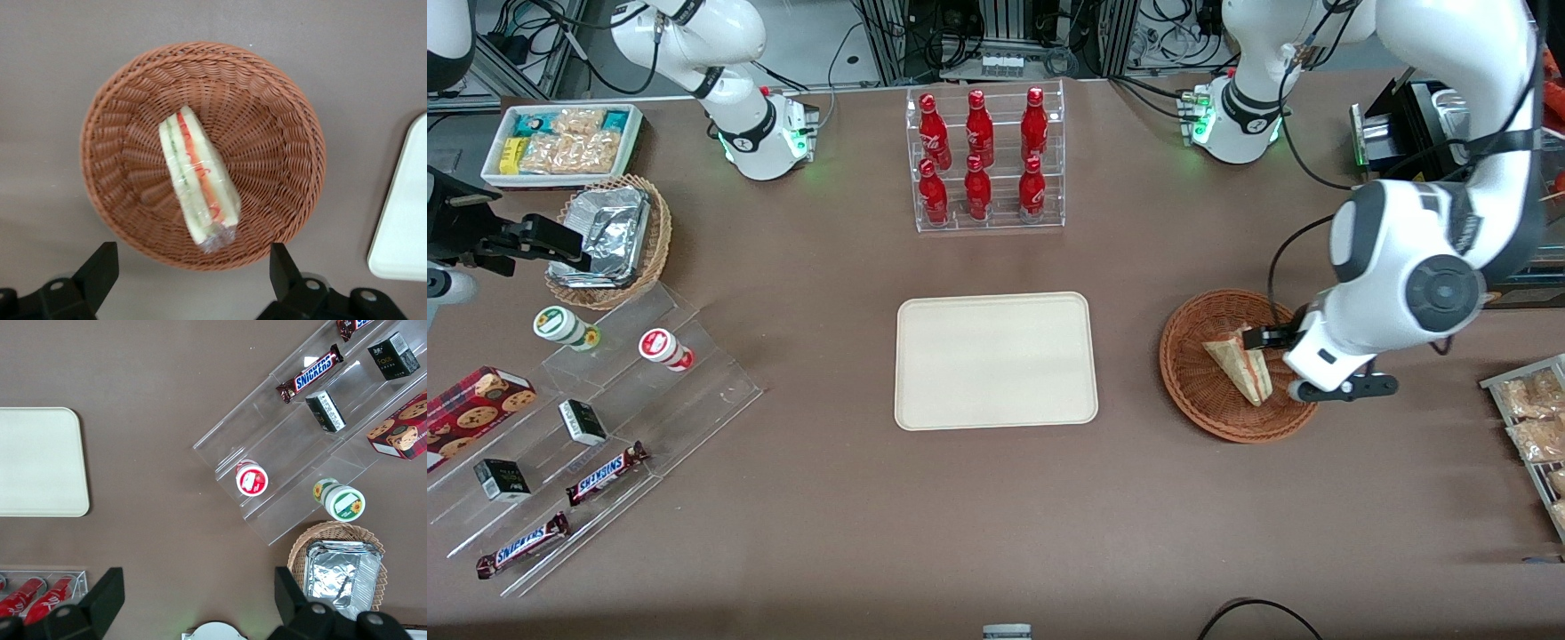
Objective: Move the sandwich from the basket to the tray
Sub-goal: 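Lower the open left gripper and close it on the wrapped sandwich, then lift the sandwich out of the basket and carry it toward the tray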
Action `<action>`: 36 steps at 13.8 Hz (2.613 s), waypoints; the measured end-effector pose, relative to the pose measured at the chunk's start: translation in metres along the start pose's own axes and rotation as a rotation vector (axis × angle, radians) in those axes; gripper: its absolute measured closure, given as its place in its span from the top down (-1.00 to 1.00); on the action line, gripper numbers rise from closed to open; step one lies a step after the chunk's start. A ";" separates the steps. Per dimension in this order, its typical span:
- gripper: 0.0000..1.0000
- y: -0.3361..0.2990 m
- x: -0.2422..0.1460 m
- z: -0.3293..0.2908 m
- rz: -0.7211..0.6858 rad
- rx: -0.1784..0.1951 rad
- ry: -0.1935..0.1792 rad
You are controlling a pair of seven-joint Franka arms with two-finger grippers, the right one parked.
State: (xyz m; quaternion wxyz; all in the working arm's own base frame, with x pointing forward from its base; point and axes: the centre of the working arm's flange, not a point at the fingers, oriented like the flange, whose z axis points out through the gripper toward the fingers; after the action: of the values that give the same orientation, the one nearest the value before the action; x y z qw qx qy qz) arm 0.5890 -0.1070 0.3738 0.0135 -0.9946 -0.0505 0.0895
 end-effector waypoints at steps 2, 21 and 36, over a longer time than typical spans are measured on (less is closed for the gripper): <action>1.00 0.001 -0.011 0.018 -0.063 -0.017 0.059; 1.00 -0.010 -0.038 0.115 -0.527 -0.054 0.093; -0.66 0.027 -0.003 0.031 -0.484 -0.015 -0.011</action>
State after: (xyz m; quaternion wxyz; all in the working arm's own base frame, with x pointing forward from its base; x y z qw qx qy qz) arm 0.5830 -0.1339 0.3431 0.0268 -0.9532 -0.2879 0.0886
